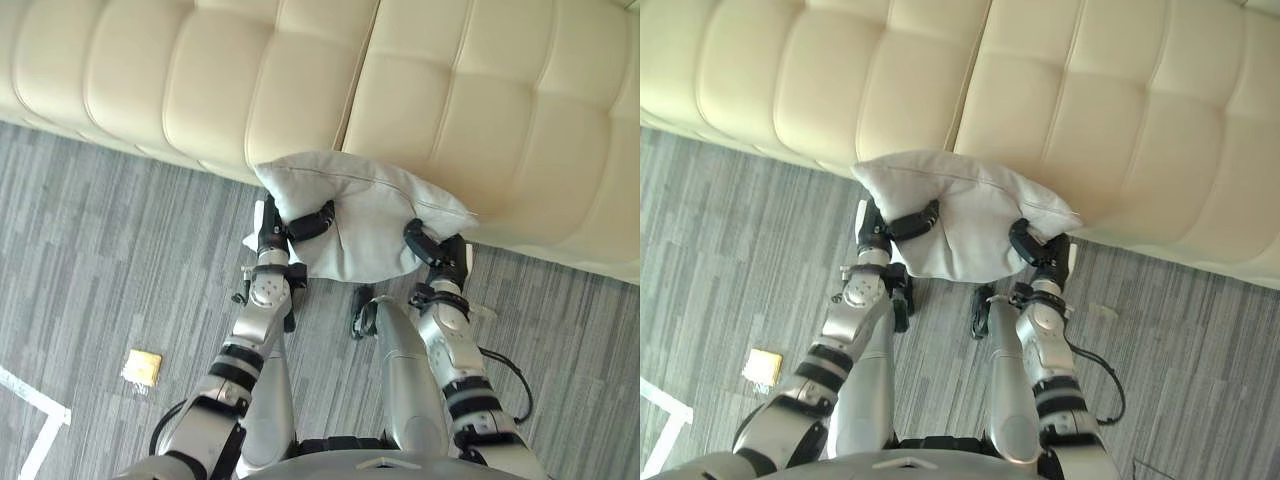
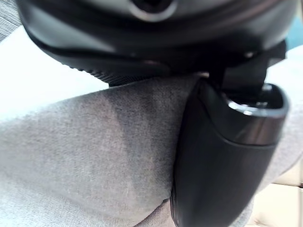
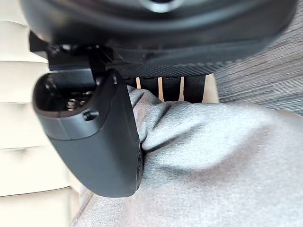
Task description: Pick up cushions and gather them together orderly.
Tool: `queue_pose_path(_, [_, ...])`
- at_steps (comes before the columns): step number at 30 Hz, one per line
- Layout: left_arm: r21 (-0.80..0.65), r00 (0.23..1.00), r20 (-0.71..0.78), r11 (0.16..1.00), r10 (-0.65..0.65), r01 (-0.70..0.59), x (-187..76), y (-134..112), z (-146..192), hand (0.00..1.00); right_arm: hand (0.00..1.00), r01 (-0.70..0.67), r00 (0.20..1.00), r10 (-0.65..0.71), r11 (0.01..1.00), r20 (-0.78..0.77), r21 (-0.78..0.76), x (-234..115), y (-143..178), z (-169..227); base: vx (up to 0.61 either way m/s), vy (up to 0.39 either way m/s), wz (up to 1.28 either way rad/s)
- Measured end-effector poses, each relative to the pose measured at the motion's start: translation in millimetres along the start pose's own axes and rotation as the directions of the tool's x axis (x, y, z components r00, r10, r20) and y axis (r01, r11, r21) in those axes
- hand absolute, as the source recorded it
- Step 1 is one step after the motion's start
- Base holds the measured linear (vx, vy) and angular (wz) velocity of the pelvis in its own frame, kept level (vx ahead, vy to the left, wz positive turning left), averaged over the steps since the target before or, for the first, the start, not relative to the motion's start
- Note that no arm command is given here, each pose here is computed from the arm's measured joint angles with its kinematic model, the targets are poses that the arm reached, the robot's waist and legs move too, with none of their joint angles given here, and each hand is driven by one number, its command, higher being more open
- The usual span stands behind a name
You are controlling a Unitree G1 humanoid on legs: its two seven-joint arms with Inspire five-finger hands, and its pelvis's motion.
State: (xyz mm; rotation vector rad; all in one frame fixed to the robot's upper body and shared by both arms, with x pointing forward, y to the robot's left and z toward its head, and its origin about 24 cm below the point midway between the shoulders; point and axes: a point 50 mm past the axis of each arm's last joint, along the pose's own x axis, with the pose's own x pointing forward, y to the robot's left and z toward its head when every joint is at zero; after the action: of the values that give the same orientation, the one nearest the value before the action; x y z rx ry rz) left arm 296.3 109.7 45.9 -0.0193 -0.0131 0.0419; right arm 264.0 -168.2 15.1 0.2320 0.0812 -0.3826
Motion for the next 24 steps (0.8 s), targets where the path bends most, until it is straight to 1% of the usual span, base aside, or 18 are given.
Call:
queue_pose_path(2, [-0.034, 0.999, -0.051, 0.999, -0.01, 0.008, -20, 0, -16, 0.0, 0.0, -0.003, 1.0, 0.002, 0.999, -0.016, -0.046, -19, -16, -8, 0.18, 0.008, -0.14])
queue_pose_path(5, [-0.044, 0.995, -0.101, 0.999, -0.02, 0.015, -40, 1, -30, 0.0, 0.0, -0.001, 1.0, -0.002, 0.996, -0.031, -0.092, -36, -29, -15, 0.13, 0.003, -0.2])
queue_pose_path(8, [-0.07, 0.991, -0.127, 0.997, -0.035, 0.026, -61, 2, -36, 0.0, 0.0, -0.003, 1.0, 0.0, 0.991, -0.025, -0.13, -56, -41, -14, 0.18, 0.014, -0.23])
queue_pose_path(17, [-0.15, 0.99, -0.138, 0.988, -0.039, 0.018, -90, 7, -38, 0.0, 0.0, -0.014, 0.997, 0.03, 0.973, 0.065, -0.229, -78, -44, 5, 0.08, 0.008, -0.22])
queue_pose_path(21, [-0.159, 0.981, -0.192, 0.987, -0.032, 0.001, -104, 9, -48, 0.0, 0.0, -0.014, 0.998, 0.03, 0.961, 0.055, -0.275, -90, -47, 3, 0.04, -0.027, -0.14])
queue_pose_path(24, [-0.164, 0.975, -0.216, 0.986, -0.044, 0.008, -110, 6, -52, 0.0, 0.0, 0.002, 0.999, 0.012, 0.959, 0.049, -0.282, -90, -48, 2, 0.15, 0.044, -0.24])
